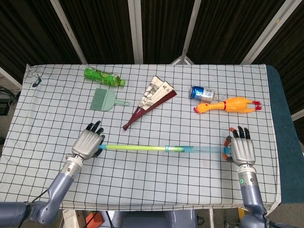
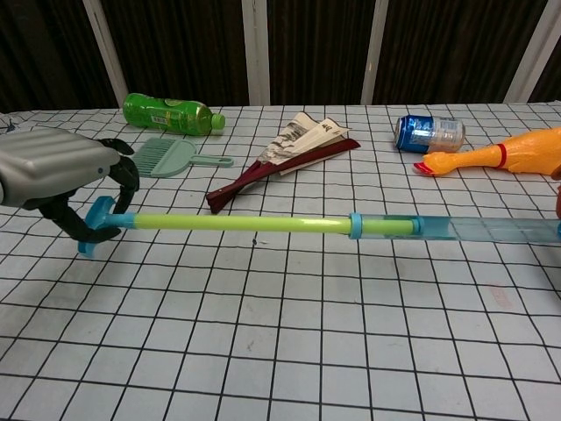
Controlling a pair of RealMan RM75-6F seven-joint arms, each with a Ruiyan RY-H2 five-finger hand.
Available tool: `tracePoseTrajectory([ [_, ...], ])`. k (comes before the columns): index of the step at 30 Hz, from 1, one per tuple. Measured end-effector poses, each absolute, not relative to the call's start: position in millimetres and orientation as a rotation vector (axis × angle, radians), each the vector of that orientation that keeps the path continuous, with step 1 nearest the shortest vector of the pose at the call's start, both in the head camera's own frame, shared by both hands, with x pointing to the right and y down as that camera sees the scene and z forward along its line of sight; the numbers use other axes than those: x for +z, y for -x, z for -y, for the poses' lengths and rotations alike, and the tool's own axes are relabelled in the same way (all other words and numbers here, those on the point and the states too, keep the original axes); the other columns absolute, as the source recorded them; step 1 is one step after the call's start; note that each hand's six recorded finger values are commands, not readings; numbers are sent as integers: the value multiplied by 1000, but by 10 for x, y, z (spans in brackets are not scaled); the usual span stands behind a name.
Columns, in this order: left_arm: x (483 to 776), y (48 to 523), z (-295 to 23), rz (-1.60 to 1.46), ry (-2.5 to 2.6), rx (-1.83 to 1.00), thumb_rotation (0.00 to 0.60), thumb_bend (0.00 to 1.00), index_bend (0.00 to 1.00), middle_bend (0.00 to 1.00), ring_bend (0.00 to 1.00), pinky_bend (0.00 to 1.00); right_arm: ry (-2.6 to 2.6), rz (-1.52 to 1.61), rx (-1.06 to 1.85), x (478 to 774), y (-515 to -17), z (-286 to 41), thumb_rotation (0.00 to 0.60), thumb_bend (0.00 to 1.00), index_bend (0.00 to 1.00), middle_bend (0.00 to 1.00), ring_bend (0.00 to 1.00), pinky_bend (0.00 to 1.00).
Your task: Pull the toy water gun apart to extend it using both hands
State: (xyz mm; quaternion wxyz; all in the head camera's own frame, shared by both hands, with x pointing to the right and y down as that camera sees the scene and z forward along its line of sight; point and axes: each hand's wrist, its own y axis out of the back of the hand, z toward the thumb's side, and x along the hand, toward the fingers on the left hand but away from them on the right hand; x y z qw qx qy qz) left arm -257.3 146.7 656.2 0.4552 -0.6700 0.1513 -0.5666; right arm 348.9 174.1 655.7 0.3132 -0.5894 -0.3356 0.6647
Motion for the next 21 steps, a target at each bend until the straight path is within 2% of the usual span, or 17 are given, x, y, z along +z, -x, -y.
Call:
tracePoseTrajectory([
  [21, 6628, 2671, -1513, -354, 1655, -1419, 600, 481, 610, 234, 53, 155, 1535, 898, 1762, 6542, -3557, -1700, 600, 336, 688, 202, 0, 0],
])
